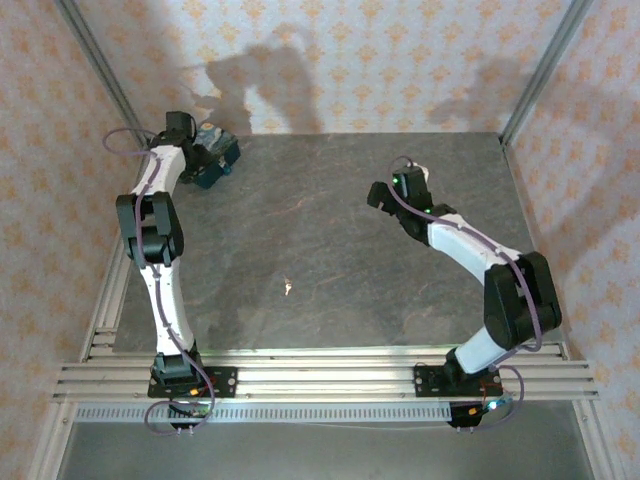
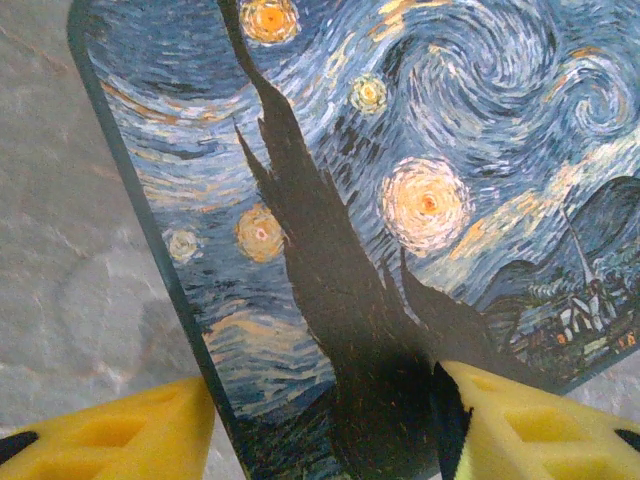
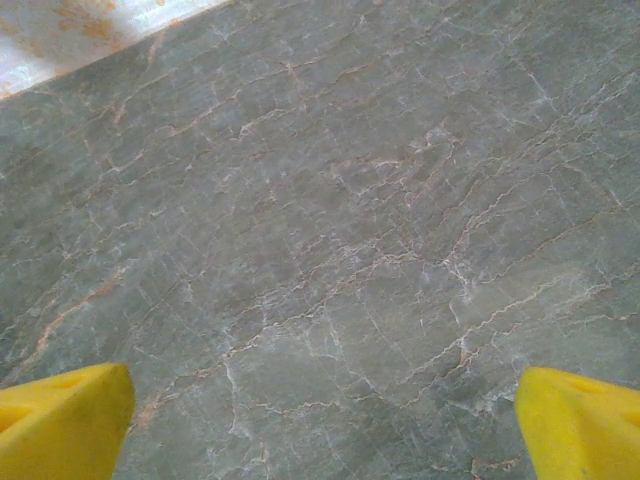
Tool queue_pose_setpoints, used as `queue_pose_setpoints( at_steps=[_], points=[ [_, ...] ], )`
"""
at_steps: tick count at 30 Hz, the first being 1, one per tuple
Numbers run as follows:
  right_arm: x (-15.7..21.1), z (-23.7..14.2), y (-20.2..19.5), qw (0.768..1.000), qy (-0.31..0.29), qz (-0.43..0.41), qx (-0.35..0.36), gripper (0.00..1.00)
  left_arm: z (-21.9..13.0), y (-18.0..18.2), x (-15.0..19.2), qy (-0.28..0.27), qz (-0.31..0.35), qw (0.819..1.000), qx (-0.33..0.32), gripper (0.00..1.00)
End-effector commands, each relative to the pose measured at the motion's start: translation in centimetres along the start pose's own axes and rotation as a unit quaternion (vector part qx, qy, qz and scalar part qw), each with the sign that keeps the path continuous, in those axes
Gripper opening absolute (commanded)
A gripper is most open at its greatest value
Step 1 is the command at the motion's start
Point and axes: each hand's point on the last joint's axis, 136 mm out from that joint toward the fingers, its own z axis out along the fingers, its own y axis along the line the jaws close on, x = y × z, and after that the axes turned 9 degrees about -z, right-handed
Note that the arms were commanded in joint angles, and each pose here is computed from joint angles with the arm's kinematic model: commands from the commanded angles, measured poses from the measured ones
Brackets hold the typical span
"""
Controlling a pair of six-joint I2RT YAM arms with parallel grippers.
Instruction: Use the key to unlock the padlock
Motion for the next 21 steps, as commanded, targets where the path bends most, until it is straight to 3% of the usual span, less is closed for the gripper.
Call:
queue_pose_setpoints(
  at_steps=[1,7,13,18,21],
  points=[
    [0.1,-1.7,-0.2,1.000,-0.002,0.005,-0.003,0.97,1.2,2.2,5.9,0.075,0.018,0.996,-0.038,0.57],
    [0.5,-2.8,-0.4,1.000,-0.002,0.011,-0.007,0.97,-0.3,2.9,10.1,0.094,0.046,0.994,-0.033,0.51],
    [0.9,-2.8,-0.2,1.000,0.016,0.019,-0.006,0.97,-2.2,3.7,16.2,0.121,0.118,0.985,-0.029,0.51],
    [1.1,-1.6,2.0,0.999,0.049,-0.001,-0.019,0.97,-3.9,5.3,20.2,0.138,0.171,0.975,-0.027,0.50],
    [1.3,-0.4,4.4,0.997,0.069,-0.021,-0.032,0.97,-6.4,5.1,20.0,0.122,0.190,0.974,-0.002,0.51]
  ],
)
